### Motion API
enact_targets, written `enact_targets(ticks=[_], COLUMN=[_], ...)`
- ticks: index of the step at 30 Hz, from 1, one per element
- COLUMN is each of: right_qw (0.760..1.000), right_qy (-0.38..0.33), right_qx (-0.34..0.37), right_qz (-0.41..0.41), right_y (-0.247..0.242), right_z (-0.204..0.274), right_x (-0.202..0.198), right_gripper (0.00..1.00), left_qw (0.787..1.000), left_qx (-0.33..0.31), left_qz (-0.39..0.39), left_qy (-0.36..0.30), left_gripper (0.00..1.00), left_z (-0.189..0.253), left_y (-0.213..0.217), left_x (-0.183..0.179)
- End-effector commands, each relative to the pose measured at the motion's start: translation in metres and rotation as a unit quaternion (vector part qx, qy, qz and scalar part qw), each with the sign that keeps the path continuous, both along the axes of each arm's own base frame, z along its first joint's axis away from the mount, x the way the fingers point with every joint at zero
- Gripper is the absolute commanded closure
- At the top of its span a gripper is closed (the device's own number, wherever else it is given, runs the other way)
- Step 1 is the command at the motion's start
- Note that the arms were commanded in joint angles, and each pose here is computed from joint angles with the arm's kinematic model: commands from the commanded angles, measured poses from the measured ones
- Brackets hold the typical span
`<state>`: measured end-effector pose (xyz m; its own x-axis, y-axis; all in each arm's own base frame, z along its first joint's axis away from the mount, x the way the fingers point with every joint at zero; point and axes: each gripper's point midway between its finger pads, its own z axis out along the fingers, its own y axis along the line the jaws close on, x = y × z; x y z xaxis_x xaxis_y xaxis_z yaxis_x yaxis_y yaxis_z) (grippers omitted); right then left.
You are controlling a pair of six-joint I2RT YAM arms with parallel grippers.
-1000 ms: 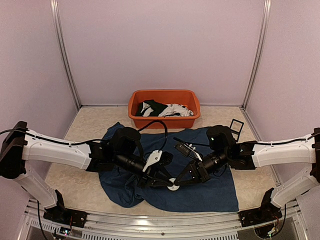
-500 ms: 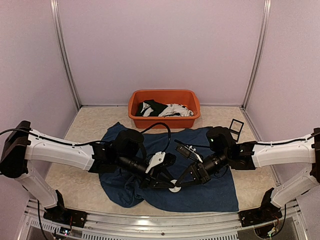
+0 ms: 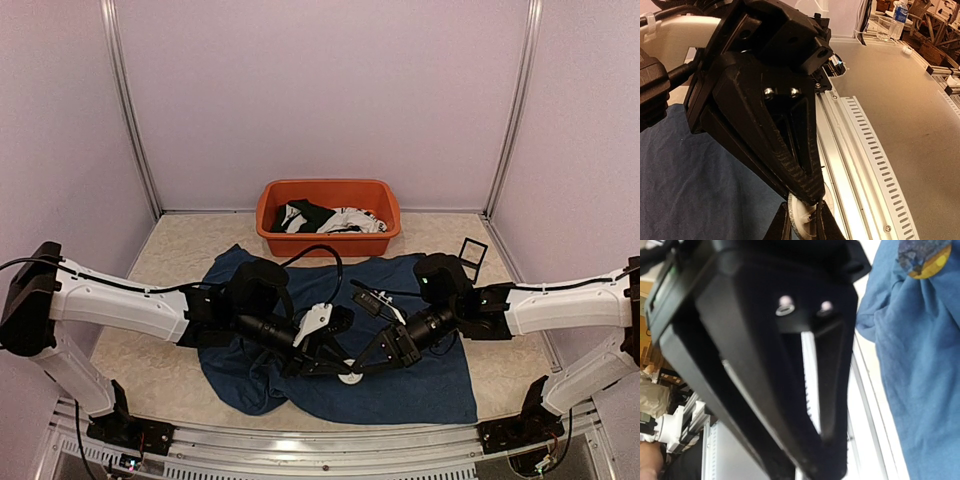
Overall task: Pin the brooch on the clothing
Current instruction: Open the brooch at the center of the board.
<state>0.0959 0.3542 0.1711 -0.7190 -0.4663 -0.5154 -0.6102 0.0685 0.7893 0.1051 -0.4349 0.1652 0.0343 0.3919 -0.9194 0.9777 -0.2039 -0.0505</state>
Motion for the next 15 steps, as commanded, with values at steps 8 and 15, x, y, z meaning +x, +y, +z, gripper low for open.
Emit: enact_targets(ticks=[8,15], right_qw=[0.997,0.991], right_qy=[-0.049,-0.104], right_qx=[0.054,-0.031], right_qz=[-0.006,-0.076], right_y=[0.005,-0.01], right_z=[0.028,0.007], right_x=[0.009,0.038], right_gripper=[1.0,1.0], left_qw=[0.998,0.989], left_qx=[-0.06,-0.122], left_qz=[0.012,0.08], left_qy=[-0.027,-0.02], left_gripper=[0.57,0.34], left_z=[0.018,0.043], left_y=[-0.018,0.007], left_x=[0.0,0.029])
